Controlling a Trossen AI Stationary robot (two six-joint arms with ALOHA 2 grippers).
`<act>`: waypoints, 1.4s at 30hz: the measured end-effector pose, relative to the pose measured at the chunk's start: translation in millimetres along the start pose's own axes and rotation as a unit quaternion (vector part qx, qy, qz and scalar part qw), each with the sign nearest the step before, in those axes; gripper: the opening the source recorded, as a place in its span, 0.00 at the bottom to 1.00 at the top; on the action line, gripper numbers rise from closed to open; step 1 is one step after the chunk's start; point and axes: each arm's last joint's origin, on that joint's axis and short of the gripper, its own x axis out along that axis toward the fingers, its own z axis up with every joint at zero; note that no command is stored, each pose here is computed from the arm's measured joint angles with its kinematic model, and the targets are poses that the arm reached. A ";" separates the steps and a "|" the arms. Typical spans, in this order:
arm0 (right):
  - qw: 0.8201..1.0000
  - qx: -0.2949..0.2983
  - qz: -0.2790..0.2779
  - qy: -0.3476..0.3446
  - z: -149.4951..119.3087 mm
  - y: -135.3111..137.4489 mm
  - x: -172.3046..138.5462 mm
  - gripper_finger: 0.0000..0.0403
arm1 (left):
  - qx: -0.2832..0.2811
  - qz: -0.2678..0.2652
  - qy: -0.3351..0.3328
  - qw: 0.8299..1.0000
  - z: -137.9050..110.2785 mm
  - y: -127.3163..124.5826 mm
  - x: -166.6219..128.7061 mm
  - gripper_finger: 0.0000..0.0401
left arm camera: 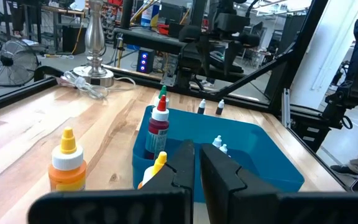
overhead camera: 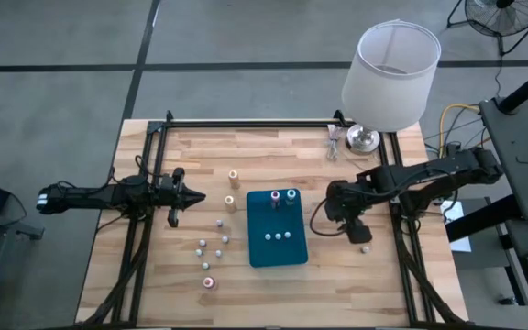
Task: Pick & Place food coloring
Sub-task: Put the small blue food coloring bottle into the blue bin
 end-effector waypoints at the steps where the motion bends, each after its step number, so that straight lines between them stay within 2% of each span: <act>1: 1.000 -0.004 0.000 0.003 -1.2 0.4 -1.4 0.57 | 0.000 0.000 0.000 1.000 0.0 0.0 0.0 0.00; 10: 0.999 -0.007 -0.012 0.045 -11.8 1.3 2.4 0.62 | 0.000 0.000 0.000 1.000 0.1 0.0 0.0 0.00; 23: 0.995 0.092 -0.019 0.045 -47.4 1.6 12.5 0.62 | 0.000 0.000 0.000 1.000 0.0 0.0 0.0 0.00; 30: 0.989 0.130 -0.023 0.069 -66.7 1.3 26.7 0.62 | 0.000 0.000 0.000 1.000 0.1 0.0 0.0 0.00; 42: 0.977 0.204 -0.027 0.059 -78.4 -2.2 53.8 0.62 | 0.000 0.000 0.000 1.000 0.1 0.0 0.0 0.00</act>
